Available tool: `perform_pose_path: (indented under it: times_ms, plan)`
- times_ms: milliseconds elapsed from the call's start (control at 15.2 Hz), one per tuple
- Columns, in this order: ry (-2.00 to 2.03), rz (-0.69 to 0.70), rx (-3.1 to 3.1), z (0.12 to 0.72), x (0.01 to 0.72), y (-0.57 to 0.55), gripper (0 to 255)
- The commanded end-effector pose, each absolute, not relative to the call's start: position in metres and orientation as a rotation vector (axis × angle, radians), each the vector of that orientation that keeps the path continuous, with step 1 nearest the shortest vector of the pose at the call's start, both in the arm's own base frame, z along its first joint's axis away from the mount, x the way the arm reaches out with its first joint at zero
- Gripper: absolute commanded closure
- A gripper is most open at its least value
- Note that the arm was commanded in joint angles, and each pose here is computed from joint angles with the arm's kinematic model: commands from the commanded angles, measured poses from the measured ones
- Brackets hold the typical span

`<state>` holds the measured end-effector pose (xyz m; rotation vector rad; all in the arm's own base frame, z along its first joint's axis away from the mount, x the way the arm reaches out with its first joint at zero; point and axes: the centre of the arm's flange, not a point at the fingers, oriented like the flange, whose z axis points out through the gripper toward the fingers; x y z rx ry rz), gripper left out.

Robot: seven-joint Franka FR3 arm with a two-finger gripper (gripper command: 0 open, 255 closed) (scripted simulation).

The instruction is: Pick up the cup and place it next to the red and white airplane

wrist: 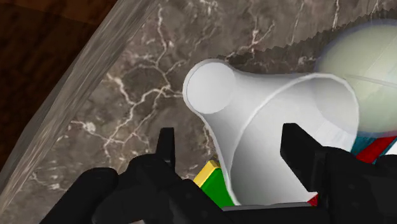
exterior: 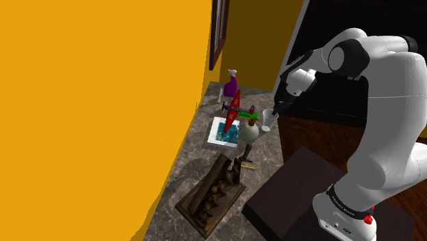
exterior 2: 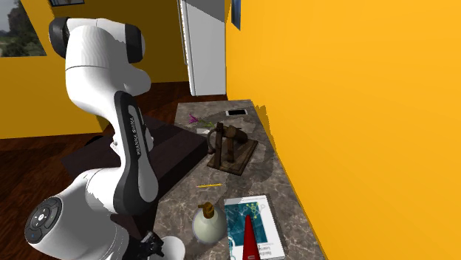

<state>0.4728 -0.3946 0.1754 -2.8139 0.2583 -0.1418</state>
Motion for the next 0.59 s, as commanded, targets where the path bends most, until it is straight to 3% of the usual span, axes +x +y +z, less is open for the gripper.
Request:
perform_pose_path:
  times_ms: [0,528]
  plan:
    - [0.258,-0.142,-2.814,0.175,0.473,-0.395,0]
    - [0.258,-0.142,-2.814,0.223,0.467,-0.409,0]
